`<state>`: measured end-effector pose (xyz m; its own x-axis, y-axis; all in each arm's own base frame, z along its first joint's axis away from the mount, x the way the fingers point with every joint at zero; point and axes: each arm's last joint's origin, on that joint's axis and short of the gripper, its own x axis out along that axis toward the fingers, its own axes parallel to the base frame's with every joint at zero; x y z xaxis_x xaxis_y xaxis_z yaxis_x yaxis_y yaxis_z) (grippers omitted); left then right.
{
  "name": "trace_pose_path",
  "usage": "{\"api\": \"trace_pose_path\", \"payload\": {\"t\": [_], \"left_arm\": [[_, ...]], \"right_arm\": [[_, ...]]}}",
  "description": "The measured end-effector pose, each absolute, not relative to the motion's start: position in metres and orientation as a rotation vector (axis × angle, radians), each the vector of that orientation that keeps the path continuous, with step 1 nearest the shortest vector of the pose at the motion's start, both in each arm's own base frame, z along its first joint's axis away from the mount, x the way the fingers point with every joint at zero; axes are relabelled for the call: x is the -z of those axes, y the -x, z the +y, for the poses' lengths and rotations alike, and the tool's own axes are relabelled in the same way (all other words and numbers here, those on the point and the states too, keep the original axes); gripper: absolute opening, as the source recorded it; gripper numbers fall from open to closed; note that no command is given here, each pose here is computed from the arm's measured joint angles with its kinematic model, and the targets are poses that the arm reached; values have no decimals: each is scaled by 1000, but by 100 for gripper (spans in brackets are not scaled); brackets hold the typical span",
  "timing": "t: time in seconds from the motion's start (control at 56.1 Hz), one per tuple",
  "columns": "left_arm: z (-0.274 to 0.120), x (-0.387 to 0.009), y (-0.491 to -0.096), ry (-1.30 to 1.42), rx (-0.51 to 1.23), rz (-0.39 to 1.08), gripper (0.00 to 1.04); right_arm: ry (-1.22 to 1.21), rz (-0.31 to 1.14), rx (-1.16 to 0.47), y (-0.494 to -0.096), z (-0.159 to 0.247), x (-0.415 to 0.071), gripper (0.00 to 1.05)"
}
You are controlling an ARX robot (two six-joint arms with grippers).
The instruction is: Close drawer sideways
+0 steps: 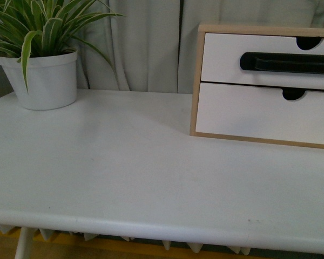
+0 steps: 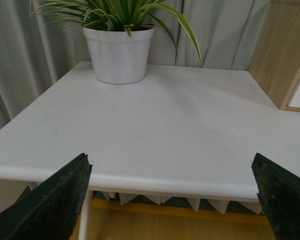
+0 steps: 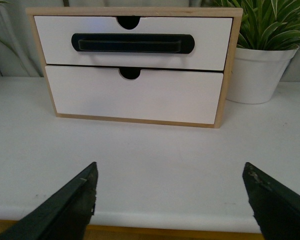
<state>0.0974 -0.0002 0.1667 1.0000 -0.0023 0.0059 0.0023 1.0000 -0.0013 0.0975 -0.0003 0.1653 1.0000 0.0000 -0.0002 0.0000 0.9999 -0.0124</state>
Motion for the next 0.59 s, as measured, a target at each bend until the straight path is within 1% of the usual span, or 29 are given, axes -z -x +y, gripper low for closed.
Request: {"api": "trace_pose_path", "payload": {"t": [0.018, 0.036, 0.053, 0.089, 0.588], "left_arm": [[0, -167, -97, 1, 2, -6, 100], [0, -167, -97, 1, 2, -6, 100], [0, -167, -97, 2, 2, -6, 98], [0, -167, -97, 2, 2, -6, 98], [0, -167, -97, 2, 2, -6, 98]], "right_arm": [[12, 0, 0, -97, 0, -165, 94], [10, 0, 0, -97, 0, -165, 97], [10, 0, 0, -97, 0, -165, 97], [10, 0, 0, -97, 0, -165, 95], [10, 0, 0, -97, 0, -165, 95]]}}
